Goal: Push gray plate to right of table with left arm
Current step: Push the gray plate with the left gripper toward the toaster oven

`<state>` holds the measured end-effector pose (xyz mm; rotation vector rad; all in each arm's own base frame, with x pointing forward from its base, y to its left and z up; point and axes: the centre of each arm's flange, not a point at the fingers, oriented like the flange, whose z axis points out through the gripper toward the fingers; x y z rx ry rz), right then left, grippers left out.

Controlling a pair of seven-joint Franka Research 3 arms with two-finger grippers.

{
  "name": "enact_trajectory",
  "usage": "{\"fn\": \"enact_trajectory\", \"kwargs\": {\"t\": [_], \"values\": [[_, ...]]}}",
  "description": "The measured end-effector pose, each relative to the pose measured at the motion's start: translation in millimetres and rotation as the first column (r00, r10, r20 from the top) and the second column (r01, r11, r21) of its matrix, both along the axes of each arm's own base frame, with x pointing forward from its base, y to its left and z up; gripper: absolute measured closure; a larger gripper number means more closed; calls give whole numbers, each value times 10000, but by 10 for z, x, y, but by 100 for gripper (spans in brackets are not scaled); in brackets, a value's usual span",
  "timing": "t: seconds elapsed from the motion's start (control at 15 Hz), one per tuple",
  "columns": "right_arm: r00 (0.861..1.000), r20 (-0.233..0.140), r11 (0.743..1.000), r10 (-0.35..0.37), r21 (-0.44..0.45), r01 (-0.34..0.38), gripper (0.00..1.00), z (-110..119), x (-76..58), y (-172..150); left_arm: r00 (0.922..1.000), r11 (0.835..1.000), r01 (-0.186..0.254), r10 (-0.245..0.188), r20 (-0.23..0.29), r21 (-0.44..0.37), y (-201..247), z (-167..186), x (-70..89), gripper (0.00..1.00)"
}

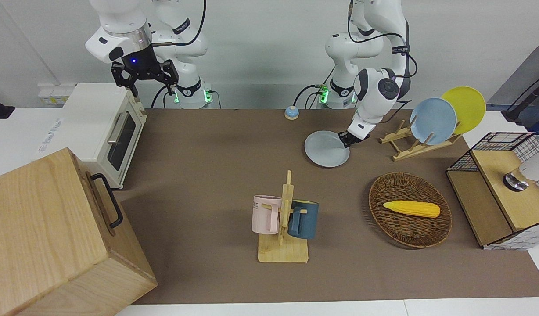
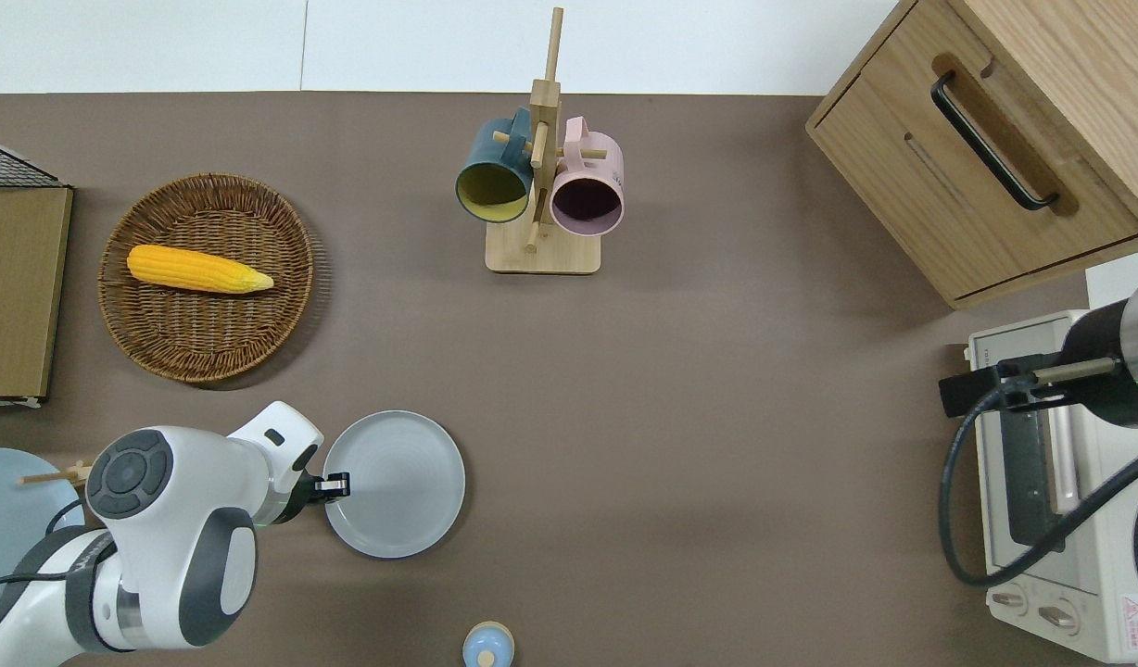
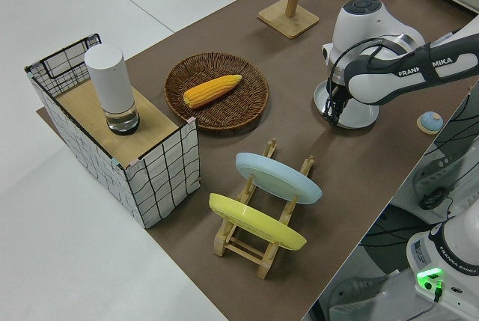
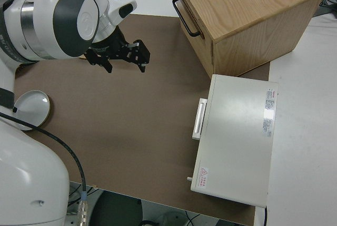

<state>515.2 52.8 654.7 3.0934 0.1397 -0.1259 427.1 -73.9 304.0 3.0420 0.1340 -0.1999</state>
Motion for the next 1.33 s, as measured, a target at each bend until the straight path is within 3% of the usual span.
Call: {"fn": "enact_trajectory", "kwargs": {"t": [0.73, 1.33], "values": [[10000, 0, 10000, 0, 0, 0, 0, 0, 0, 0, 9959, 9957, -808, 826, 376, -456, -1202, -14, -253, 97], [10000, 0, 10000, 0, 0, 0, 0, 0, 0, 0, 9811, 9791, -1770, 1836, 609, -1001, -2010, -21, -484, 97]]}}
